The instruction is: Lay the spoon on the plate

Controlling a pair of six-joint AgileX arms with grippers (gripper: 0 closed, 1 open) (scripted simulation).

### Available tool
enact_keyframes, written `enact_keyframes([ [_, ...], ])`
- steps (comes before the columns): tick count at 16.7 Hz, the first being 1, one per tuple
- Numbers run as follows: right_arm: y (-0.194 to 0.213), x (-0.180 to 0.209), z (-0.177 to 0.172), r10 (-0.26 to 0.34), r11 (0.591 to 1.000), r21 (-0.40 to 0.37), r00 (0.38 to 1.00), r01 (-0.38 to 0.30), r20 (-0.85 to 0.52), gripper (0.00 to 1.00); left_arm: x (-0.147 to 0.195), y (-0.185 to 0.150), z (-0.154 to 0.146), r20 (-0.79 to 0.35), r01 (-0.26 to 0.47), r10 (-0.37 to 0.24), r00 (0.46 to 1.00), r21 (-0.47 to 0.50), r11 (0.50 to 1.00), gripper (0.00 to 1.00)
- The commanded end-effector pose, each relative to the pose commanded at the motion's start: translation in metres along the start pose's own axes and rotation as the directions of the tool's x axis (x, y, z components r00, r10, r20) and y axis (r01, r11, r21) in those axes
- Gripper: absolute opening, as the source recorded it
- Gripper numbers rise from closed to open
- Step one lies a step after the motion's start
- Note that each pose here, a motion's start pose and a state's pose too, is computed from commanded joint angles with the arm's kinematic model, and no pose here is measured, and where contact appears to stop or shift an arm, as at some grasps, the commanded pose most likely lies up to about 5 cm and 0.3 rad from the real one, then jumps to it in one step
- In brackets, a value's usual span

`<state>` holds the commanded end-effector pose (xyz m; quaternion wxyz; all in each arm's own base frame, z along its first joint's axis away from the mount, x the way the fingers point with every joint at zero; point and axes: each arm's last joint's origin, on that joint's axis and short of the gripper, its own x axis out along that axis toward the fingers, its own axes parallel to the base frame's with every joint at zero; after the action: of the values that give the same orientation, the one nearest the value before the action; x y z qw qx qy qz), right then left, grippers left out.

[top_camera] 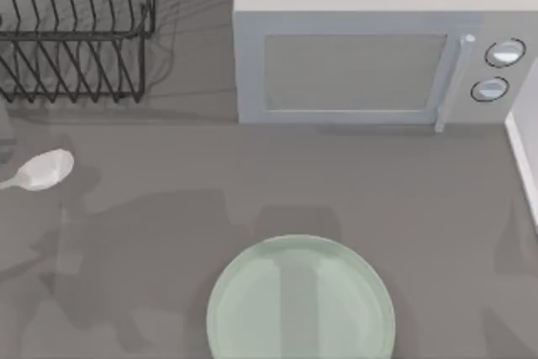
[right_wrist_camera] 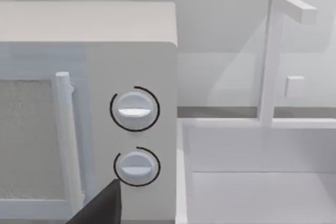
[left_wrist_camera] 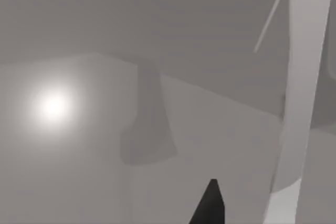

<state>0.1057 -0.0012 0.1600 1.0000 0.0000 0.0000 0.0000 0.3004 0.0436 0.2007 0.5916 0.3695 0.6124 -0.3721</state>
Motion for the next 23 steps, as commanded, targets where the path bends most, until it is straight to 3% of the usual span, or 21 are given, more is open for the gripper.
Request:
enact_keyframes([
  [4, 0.000, 0.000, 0.000, 0.000, 1.000, 0.000, 1.000, 0.000, 0.000, 1.00, 0.012, 0.001, 0.023, -0.023, 0.011, -0.019, 1.000, -0.303, 0.953, 0.00],
  [6, 0.000, 0.000, 0.000, 0.000, 1.000, 0.000, 1.000, 0.000, 0.000, 1.00, 0.019, -0.001, 0.039, -0.038, 0.010, -0.032, 0.999, -0.480, 0.877, 0.00],
  [8, 0.000, 0.000, 0.000, 0.000, 1.000, 0.000, 1.000, 0.000, 0.000, 1.00, 0.027, -0.006, 0.056, -0.053, -0.001, -0.045, 0.998, -0.655, 0.756, 0.00],
  [10, 0.000, 0.000, 0.000, 0.000, 1.000, 0.000, 1.000, 0.000, 0.000, 1.00, 0.033, -0.013, 0.074, -0.070, -0.022, -0.058, 0.996, -0.806, 0.592, 0.00],
  [12, 0.000, 0.000, 0.000, 0.000, 1.000, 0.000, 1.000, 0.000, 0.000, 1.00, 0.039, -0.024, 0.094, -0.086, -0.052, -0.069, 0.994, -0.917, 0.396, 0.00],
  [15, 0.000, 0.000, 0.000, 0.000, 1.000, 0.000, 1.000, 0.000, 0.000, 1.00, 0.046, -0.044, 0.125, -0.106, -0.100, -0.080, 0.991, -0.991, 0.085, 0.00],
  [19, 0.000, 0.000, 0.000, 0.000, 1.000, 0.000, 1.000, 0.000, 0.000, 1.00, 0.051, -0.080, 0.167, -0.126, -0.144, -0.084, 0.988, -0.949, -0.281, 0.00],
  [23, 0.000, 0.000, 0.000, 0.000, 1.000, 0.000, 1.000, 0.000, 0.000, 1.00, 0.052, -0.124, 0.205, -0.129, -0.147, -0.072, 0.989, -0.827, -0.542, 0.00],
])
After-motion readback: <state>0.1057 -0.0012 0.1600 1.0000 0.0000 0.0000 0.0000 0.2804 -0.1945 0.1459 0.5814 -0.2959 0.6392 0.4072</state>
